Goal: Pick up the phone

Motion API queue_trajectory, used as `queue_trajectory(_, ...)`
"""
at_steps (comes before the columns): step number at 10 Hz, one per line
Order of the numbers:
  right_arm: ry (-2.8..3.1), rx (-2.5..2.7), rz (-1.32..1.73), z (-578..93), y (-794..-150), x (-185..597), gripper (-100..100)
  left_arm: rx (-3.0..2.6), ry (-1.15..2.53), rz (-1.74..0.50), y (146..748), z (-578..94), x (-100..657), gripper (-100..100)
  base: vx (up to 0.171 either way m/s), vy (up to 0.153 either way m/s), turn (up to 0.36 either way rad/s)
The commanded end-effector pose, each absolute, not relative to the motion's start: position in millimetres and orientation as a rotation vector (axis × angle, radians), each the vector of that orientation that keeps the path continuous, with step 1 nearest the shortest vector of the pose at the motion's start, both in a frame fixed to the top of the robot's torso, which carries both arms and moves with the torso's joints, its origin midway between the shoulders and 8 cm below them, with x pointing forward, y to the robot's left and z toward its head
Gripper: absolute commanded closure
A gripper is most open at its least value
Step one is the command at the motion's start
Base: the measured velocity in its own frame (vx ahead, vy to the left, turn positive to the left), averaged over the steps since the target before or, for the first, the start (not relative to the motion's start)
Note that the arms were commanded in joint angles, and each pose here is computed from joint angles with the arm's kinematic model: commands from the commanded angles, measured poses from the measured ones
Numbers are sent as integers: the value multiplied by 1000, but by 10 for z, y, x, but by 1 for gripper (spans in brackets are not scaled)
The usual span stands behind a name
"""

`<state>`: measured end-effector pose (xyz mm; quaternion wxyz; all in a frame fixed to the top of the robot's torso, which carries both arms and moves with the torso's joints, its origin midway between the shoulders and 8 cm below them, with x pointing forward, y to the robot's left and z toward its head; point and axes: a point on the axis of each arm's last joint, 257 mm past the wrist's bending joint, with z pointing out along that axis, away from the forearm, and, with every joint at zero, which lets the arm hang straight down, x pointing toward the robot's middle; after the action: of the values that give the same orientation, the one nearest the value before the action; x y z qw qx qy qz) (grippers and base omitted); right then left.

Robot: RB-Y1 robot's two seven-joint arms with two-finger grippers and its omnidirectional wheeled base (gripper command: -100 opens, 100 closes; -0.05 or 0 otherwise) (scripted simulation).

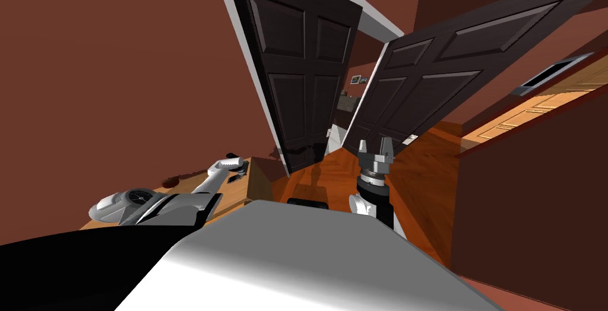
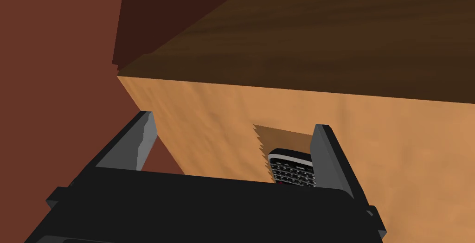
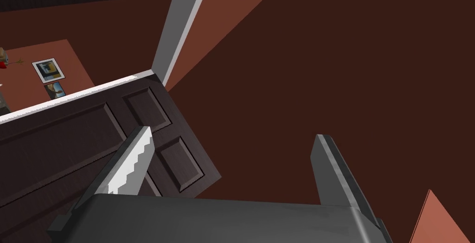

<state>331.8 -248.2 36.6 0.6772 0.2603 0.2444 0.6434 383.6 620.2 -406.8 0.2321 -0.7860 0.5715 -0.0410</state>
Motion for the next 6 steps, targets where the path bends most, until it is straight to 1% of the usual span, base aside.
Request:
queue_trajectory(1,549,585,1446,366,-2482,3318,0,-2211,1569,-93,6194,-4105,3756,-100,-9,30,-31)
queue_trajectory(6,549,585,1446,366,-2482,3318,0,-2420,1533,-59,6127,-4142,3525,-100,-19,43,-33)
